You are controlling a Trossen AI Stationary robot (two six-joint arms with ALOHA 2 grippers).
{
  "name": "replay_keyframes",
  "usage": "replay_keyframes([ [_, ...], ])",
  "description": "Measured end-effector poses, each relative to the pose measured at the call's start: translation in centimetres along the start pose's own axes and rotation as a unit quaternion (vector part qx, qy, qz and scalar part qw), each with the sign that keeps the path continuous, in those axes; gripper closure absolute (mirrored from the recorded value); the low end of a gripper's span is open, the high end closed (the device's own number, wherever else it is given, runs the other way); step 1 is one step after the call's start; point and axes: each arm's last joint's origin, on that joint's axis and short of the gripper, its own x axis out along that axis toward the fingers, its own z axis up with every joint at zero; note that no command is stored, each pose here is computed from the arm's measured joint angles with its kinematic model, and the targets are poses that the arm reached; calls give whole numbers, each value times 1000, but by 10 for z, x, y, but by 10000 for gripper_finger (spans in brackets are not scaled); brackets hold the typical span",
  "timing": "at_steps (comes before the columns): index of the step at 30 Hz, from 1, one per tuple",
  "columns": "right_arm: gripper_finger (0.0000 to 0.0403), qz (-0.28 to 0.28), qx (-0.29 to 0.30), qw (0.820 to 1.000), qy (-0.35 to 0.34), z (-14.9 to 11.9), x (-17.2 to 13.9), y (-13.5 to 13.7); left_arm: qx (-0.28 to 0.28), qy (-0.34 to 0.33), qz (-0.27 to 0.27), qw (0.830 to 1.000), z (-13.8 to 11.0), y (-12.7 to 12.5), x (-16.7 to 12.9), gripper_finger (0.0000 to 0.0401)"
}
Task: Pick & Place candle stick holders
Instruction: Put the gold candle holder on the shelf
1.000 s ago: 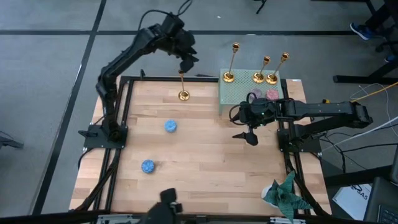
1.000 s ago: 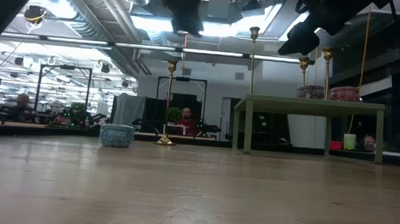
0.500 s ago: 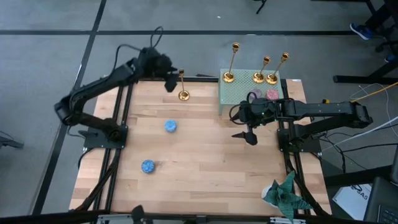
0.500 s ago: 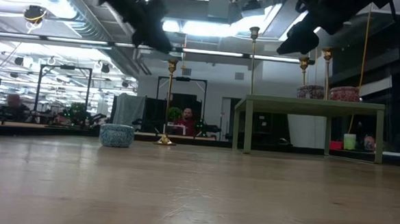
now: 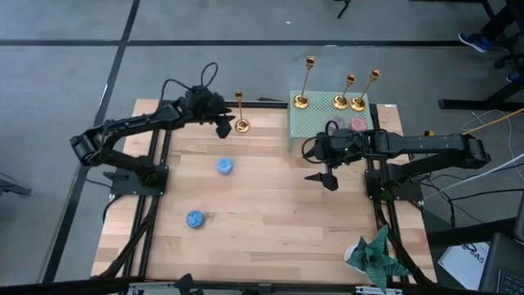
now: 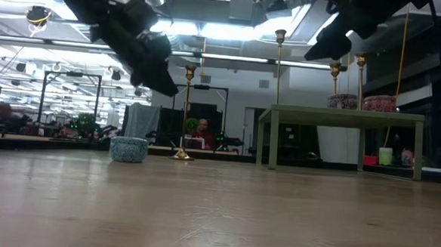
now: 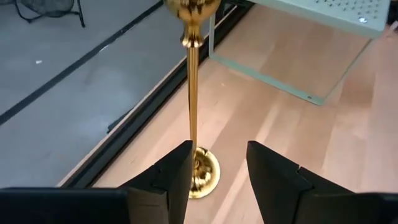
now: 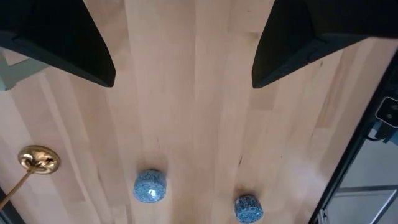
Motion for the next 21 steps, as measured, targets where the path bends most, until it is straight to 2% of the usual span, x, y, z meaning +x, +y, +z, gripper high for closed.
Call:
replay_keyframes([
  [6, 23, 7, 31, 999, 1, 0, 0, 3, -11, 21, -1, 1000, -8, 2, 13, 252],
  [12, 23, 7, 24, 1000, 2, 0, 0, 3, -11, 23, -1, 1000, -8, 2, 14, 251],
  [16, 23, -20, 15, 1000, -1, 1, 0, 0, -18, 20, -1, 1000, -8, 2, 14, 252],
  [21, 23, -64, -33, 997, -7, 4, -3, -2, -51, 14, 0, 999, -6, 2, 14, 251],
])
